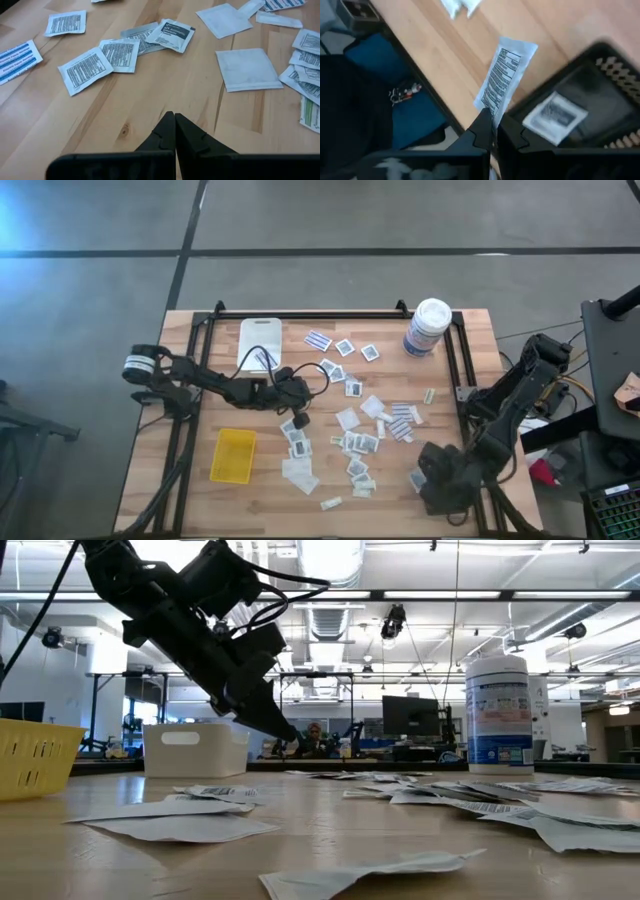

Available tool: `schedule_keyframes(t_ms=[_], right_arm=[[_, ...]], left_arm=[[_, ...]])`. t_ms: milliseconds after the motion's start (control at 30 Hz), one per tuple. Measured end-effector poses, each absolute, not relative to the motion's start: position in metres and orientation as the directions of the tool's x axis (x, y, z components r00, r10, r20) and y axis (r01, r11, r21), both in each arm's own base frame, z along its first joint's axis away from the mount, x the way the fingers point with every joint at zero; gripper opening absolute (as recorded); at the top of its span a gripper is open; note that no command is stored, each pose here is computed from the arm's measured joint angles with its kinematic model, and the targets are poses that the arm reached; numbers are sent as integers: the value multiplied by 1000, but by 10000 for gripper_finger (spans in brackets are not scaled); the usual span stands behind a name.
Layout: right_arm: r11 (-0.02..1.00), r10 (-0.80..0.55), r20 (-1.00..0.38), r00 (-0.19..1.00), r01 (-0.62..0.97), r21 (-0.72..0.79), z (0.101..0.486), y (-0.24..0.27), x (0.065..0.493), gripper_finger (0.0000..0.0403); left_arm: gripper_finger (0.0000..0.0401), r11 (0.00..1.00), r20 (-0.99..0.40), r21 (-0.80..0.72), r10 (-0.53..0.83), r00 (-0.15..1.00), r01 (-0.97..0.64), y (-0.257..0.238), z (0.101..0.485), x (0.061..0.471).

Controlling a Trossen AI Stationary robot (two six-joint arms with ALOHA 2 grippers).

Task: Pick & Place First Aid Supplies
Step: Put the towelette pack into the black bin

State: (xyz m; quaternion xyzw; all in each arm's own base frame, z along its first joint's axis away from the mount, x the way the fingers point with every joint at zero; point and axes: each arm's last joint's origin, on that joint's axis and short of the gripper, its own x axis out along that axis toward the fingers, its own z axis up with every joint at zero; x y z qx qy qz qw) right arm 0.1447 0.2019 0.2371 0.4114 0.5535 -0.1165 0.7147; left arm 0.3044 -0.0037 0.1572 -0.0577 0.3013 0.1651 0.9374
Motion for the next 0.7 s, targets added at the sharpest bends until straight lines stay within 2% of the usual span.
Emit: schedule_keyframes(t_ms=[133,333,700], right_arm=[[629,290,-900,325,644,436,233,211,131,8],[541,240,-934,267,762,356,228,213,112,8],[465,221,-941,256,820,333,225,211,110,8]], left_arm=[[0,941,-582,-2,275,765,-339,-4,157,304],[0,941,-581,-2,275,766,-339,-4,158,305],[0,941,-578,0,275,769,-337,-4,158,305]])
